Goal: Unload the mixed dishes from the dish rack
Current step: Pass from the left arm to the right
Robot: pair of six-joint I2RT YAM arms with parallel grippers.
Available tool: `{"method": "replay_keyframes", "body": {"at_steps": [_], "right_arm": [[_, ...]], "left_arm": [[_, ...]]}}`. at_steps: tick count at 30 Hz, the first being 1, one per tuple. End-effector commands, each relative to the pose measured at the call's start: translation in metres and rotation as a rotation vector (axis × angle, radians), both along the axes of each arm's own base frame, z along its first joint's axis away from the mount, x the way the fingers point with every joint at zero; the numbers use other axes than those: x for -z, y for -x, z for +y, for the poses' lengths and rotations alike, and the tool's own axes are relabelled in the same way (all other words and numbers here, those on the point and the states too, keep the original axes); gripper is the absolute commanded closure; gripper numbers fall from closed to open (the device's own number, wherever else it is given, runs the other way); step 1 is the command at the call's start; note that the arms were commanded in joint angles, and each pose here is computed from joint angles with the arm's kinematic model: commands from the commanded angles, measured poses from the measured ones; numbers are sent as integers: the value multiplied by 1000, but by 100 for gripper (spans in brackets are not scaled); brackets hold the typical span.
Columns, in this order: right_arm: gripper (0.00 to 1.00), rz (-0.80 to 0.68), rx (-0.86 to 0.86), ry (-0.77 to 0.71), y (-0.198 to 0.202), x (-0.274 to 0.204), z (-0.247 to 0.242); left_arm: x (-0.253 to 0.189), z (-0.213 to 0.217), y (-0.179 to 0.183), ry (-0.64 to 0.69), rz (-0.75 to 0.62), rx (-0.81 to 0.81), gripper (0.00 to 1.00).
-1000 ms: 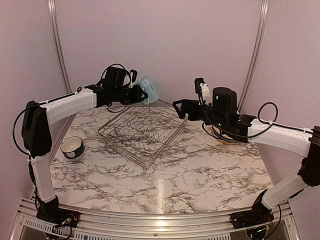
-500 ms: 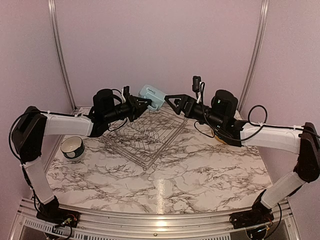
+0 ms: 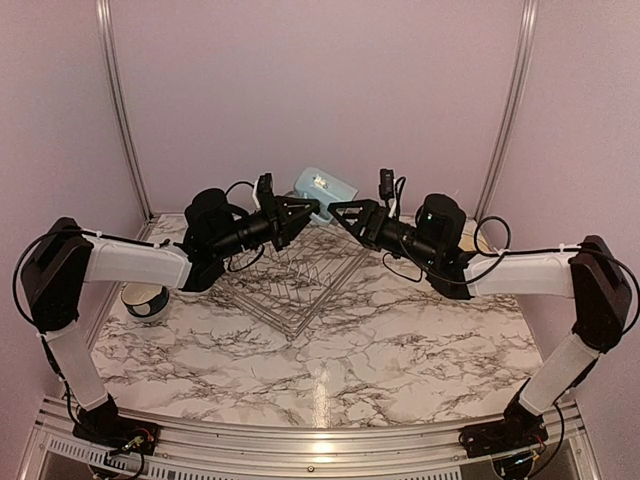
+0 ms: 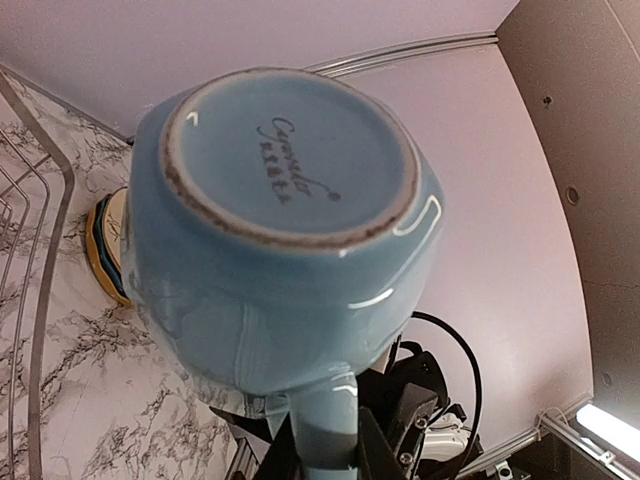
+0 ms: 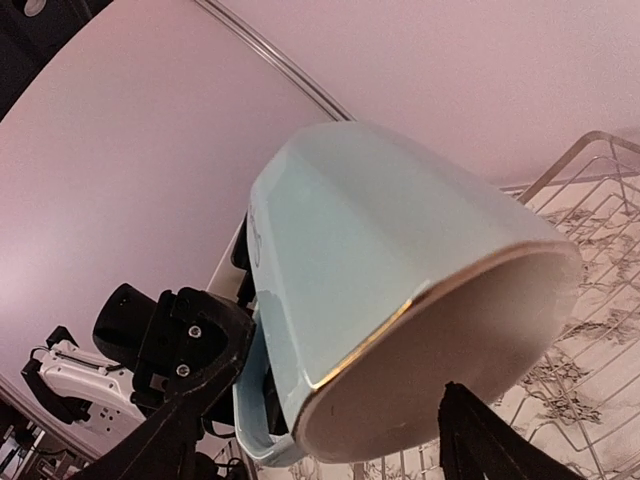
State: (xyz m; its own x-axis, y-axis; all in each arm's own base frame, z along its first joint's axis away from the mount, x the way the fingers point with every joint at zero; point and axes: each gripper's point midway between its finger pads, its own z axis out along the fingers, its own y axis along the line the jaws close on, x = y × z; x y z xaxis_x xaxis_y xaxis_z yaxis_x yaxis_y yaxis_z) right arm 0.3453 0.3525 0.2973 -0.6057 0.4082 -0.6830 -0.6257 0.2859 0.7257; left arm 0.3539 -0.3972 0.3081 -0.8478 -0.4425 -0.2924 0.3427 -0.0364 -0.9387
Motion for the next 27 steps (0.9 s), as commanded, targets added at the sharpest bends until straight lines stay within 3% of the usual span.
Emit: {"method": "replay_keyframes", "body": {"at_steps": [1,6,18,25,27], "right_arm": [[25,-51,20,-64,-2,-25,-5],[41,-58,18,-91,-1,-31,-6],[71,-108,26,-168,8,-51,-16],[100,-147,22,-191,16,-62,-22],[100,-164,23,-197,20,-66,-25]], "left_arm": [[-55,8,24,128,-151,26,100],[-47,5,31,120,-139,41,100],[-22,-8,44,119,-100,77,100],[-7,-15,45,95,-75,94,100],[-2,-17,44,76,-67,96,100]]}}
